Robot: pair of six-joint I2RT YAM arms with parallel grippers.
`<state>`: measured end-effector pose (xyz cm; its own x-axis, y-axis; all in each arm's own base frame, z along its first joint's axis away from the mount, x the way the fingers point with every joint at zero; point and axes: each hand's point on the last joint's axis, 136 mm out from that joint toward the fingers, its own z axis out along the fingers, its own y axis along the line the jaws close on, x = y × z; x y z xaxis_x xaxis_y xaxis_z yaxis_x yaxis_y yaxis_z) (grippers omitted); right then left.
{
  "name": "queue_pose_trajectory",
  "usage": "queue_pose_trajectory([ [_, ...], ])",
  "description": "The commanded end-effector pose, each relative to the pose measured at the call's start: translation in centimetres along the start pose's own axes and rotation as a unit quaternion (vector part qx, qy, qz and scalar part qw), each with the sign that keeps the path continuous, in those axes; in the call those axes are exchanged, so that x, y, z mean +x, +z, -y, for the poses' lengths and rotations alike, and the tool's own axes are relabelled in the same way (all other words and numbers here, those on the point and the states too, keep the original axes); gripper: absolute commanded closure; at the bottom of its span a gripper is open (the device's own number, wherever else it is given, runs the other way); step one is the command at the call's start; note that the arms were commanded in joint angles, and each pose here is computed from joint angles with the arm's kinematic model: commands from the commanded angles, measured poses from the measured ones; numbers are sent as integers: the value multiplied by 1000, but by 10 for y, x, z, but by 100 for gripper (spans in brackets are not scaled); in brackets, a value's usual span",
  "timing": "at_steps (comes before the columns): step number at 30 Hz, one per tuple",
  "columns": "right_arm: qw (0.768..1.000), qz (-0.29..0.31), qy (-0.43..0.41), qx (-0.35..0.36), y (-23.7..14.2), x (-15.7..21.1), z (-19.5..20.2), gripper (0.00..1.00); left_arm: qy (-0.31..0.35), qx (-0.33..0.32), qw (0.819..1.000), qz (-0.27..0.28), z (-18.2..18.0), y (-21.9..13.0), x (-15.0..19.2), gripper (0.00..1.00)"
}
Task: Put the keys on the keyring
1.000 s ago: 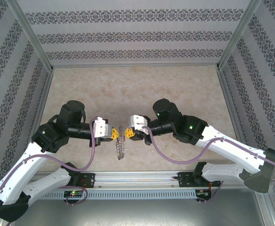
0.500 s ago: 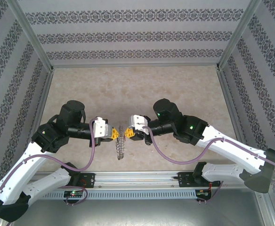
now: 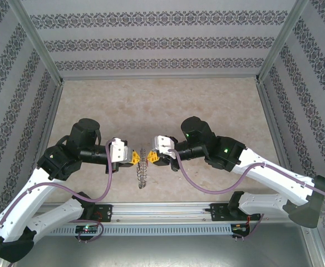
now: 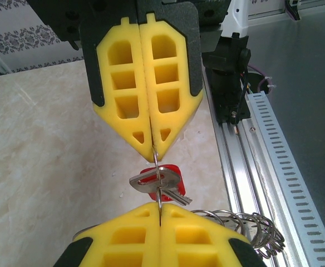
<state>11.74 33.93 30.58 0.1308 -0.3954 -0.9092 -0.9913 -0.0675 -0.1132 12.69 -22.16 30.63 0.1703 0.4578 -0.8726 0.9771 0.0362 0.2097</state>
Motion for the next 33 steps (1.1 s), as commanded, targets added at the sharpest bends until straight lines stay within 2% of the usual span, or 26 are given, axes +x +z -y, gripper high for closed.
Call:
queue_pose_trajectory([
  [1,1000,17,-16,5,-1,-15,1,100,21,-7,999,31,-1,-7,-17,100],
  [33,1000,23,-19,-9,2,-19,0,100,21,-9,999,30,-2,-8,-17,100],
])
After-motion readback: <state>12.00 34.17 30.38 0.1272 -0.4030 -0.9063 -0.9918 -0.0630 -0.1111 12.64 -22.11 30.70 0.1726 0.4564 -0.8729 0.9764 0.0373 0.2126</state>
